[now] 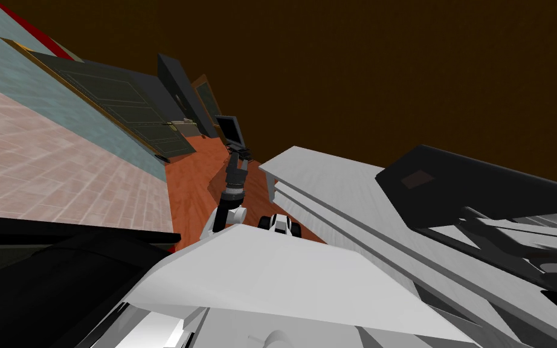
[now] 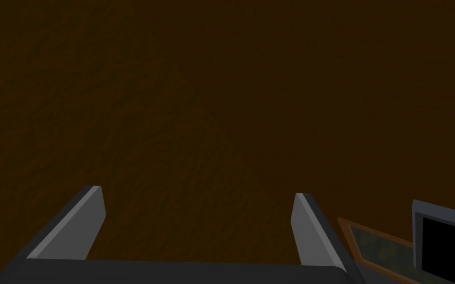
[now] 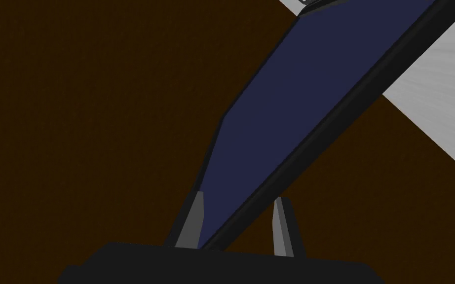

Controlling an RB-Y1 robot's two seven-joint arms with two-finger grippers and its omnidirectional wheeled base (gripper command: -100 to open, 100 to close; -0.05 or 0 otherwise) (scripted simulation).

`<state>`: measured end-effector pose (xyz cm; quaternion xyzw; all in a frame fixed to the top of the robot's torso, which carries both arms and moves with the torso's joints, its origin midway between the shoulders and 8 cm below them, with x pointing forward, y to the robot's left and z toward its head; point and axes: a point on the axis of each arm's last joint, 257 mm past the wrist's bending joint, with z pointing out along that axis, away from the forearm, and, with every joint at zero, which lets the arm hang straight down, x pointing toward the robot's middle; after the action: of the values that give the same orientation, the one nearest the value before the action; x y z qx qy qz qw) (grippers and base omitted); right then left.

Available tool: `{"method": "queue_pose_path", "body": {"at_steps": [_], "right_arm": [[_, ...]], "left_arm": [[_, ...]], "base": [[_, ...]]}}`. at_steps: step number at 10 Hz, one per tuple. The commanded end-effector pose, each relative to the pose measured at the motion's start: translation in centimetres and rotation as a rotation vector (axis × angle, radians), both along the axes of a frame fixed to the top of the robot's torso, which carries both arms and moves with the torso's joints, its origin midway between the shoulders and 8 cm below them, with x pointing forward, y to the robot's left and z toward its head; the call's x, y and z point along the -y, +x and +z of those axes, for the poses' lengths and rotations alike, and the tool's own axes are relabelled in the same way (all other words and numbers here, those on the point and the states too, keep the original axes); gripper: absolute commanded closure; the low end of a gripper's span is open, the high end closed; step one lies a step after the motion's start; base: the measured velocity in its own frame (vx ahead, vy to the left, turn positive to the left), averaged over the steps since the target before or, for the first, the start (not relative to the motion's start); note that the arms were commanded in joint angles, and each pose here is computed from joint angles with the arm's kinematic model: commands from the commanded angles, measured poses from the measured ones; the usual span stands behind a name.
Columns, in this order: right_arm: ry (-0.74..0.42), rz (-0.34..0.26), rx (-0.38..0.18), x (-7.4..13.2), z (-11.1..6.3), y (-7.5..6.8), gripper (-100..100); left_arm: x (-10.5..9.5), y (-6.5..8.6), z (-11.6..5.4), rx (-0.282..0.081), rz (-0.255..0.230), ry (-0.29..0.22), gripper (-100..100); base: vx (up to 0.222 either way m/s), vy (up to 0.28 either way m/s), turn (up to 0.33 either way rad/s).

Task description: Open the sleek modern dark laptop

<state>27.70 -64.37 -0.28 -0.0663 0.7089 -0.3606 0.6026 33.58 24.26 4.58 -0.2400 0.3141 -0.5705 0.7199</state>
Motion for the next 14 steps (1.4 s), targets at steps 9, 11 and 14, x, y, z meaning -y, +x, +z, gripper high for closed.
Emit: {"method": "queue_pose_path", "body": {"at_steps": [9, 11, 14], "right_arm": [[0.395, -0.030, 0.204, 2.7, -2.0, -0.1, 100], [0.468, -0.038, 0.242, 3.1, -2.9, -0.1, 100], [0.529, -0.021, 0.286, 3.1, -2.9, 0.6, 100]], "left_arm": [[0.0, 0.0, 0.0, 0.000, 0.000, 0.000, 0], [0.0, 0.0, 0.0, 0.000, 0.000, 0.000, 0], [0.0, 0.0, 0.0, 0.000, 0.000, 0.000, 0]], "base": [[-0.047, -0.042, 0.030], [-0.074, -0.065, 0.050], [-0.044, -0.038, 0.038]]}}
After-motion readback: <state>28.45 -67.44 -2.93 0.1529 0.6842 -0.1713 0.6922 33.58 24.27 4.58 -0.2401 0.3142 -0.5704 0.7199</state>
